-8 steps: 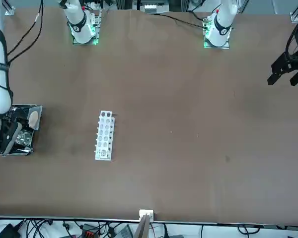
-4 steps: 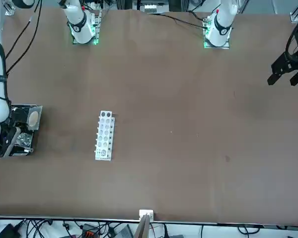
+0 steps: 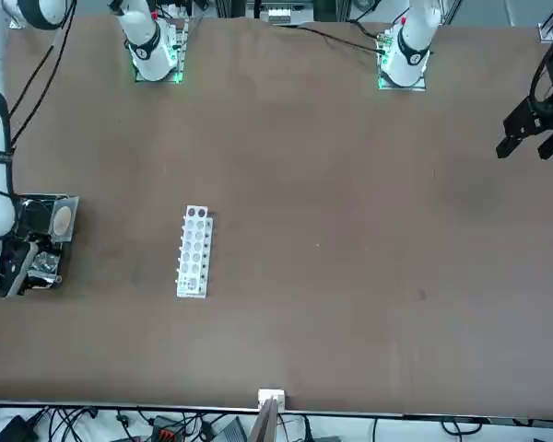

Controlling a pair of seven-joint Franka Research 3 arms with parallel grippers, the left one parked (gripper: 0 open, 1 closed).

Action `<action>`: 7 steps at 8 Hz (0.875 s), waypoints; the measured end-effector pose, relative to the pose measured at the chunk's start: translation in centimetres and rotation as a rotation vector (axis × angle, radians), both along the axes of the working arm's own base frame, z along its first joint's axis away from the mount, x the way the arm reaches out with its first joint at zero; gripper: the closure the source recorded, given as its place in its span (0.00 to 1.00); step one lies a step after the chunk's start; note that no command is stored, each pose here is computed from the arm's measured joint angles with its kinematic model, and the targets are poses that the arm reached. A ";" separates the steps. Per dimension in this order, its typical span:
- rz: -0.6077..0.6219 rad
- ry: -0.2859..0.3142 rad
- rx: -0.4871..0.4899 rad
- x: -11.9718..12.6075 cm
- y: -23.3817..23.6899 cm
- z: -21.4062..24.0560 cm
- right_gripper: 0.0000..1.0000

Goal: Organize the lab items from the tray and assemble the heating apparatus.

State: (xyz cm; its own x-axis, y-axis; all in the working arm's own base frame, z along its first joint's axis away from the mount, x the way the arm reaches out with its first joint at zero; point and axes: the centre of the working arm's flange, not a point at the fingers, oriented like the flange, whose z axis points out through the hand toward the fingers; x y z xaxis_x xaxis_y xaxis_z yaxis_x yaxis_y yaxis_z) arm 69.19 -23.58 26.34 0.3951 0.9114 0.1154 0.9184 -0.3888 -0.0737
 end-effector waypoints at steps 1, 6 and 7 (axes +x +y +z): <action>0.016 -0.007 -0.002 0.1 -0.3 -0.2 0.07; 0.069 -0.031 -0.010 0.0 -2.1 -0.8 0.10; 0.076 -0.030 -0.009 -0.2 -2.5 -1.1 0.10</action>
State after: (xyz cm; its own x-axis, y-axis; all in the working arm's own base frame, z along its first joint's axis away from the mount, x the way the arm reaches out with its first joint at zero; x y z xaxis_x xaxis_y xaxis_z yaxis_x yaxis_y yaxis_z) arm 68.96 -26.05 25.28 0.3215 0.9396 0.1178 0.9469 -0.3186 -0.0430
